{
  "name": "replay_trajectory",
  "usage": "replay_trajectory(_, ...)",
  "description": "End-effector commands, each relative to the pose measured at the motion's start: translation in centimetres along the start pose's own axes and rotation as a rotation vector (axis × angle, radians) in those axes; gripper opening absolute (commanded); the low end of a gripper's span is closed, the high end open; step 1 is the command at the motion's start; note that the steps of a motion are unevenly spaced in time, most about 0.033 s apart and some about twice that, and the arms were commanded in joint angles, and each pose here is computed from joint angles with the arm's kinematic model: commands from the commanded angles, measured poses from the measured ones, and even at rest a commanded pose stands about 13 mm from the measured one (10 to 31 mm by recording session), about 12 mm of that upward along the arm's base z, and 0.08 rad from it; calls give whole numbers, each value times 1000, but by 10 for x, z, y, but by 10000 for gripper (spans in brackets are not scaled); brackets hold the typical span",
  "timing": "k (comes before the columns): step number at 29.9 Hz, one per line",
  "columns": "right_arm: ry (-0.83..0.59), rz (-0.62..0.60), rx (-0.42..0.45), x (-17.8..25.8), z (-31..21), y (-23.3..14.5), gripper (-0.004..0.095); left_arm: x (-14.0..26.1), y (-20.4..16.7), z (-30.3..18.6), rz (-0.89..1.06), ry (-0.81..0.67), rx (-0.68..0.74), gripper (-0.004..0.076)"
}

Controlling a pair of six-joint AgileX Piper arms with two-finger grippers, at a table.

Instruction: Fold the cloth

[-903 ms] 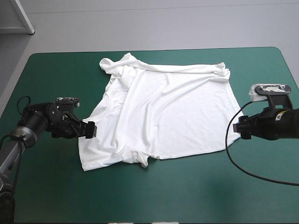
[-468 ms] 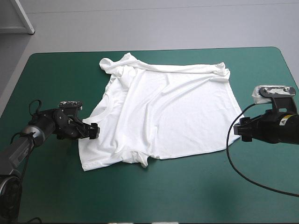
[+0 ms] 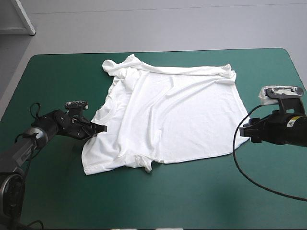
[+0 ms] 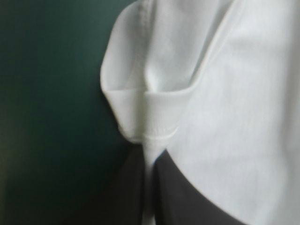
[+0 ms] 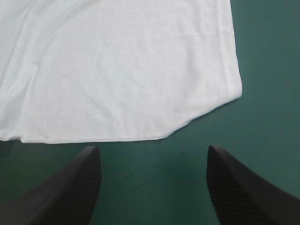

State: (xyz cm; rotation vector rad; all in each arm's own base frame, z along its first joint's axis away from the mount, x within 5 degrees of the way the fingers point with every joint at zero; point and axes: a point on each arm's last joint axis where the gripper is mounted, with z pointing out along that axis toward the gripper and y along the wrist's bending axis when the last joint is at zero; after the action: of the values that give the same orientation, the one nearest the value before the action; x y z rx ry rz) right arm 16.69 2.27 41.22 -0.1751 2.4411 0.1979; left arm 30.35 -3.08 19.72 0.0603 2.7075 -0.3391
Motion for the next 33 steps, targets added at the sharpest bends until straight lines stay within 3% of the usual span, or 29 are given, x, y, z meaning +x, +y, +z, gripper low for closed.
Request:
replay_trajectory(1, -137, -12, -9, -11, -11, 2, 601, 12, -8, -9, 3, 88, 50, -10)
replay_trajectory(8, -154, -9, -82, -13, -10, 8, 589, 12, -1, -74, -81, -90, -30, -10)
replay_trajectory(16, -127, -54, -197, -10, -10, 19, 589, 4, 78, -123, -288, -253, -270, -10)
replay_trajectory(25, -166, -38, -180, -7, 12, 14, 589, -59, 189, -127, -465, -428, -406, -10)
replay_trajectory(33, -225, -27, -141, -10, 29, 8, 553, -114, 256, -105, -401, -327, -488, -10)
